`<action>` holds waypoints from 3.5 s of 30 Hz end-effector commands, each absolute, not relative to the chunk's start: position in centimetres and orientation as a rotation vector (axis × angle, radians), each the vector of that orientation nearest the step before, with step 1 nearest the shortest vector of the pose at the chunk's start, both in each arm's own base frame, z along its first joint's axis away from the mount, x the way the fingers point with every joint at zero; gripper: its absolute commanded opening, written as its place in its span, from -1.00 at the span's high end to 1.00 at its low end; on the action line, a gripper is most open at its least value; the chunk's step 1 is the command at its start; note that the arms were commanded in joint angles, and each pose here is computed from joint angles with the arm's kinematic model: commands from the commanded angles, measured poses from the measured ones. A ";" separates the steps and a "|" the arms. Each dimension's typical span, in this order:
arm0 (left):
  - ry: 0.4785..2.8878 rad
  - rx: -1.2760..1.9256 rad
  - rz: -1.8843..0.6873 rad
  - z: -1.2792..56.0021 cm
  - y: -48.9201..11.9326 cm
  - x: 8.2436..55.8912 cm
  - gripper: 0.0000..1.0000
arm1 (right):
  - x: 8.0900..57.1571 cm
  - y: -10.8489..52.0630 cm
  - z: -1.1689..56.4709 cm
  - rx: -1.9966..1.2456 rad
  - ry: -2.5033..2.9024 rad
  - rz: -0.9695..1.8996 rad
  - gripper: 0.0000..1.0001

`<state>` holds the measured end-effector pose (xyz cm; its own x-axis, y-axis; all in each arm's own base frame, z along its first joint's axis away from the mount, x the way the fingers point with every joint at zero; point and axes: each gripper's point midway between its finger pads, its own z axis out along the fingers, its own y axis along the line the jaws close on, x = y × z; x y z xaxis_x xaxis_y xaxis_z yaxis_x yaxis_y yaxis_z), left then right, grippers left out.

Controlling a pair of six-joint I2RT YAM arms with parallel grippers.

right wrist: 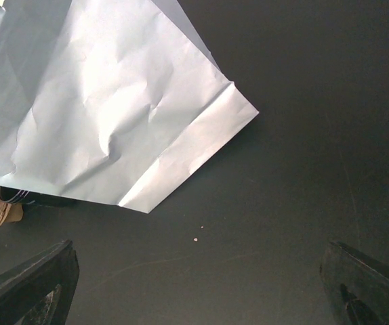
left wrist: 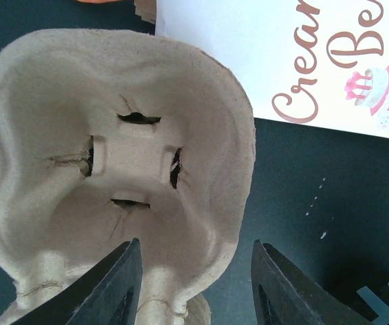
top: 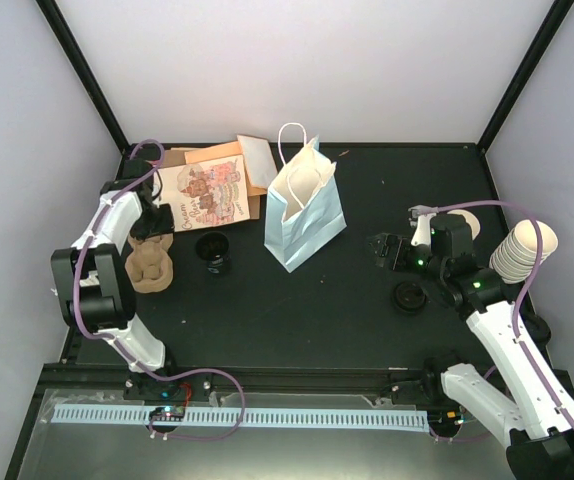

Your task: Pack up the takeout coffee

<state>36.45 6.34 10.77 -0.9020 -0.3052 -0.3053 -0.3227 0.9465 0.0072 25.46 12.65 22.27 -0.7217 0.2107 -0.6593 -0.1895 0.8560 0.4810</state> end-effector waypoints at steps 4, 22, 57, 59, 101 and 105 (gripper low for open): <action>2.816 -0.449 0.061 10.6 6.4 37.2 0.05 | 25.2 12.9 22.0 -0.006 2.274 0.702 -1.00; 2.791 -0.443 0.072 11.4 6.5 37.1 0.48 | 25.4 13.2 21.6 -0.012 2.288 0.715 -1.00; 2.846 -0.443 0.063 10.3 6.3 36.9 0.56 | 25.3 12.9 22.2 -0.005 2.272 0.704 -1.00; 2.828 -0.441 0.071 10.7 6.4 37.0 0.62 | 25.3 13.0 22.2 -0.006 2.273 0.705 -1.00; 2.711 -0.378 0.485 15.4 6.6 34.8 0.89 | 25.5 13.4 21.8 -0.017 2.291 0.727 -1.00; 2.700 -0.362 0.541 16.0 6.4 34.4 0.89 | 25.5 13.5 21.8 -0.016 2.291 0.732 -1.00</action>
<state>34.65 5.46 12.76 -0.9255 -0.1792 -0.3338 -0.2699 0.9301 0.2490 25.37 13.08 21.30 -0.7474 0.1994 -0.6338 -0.1909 0.8493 0.4923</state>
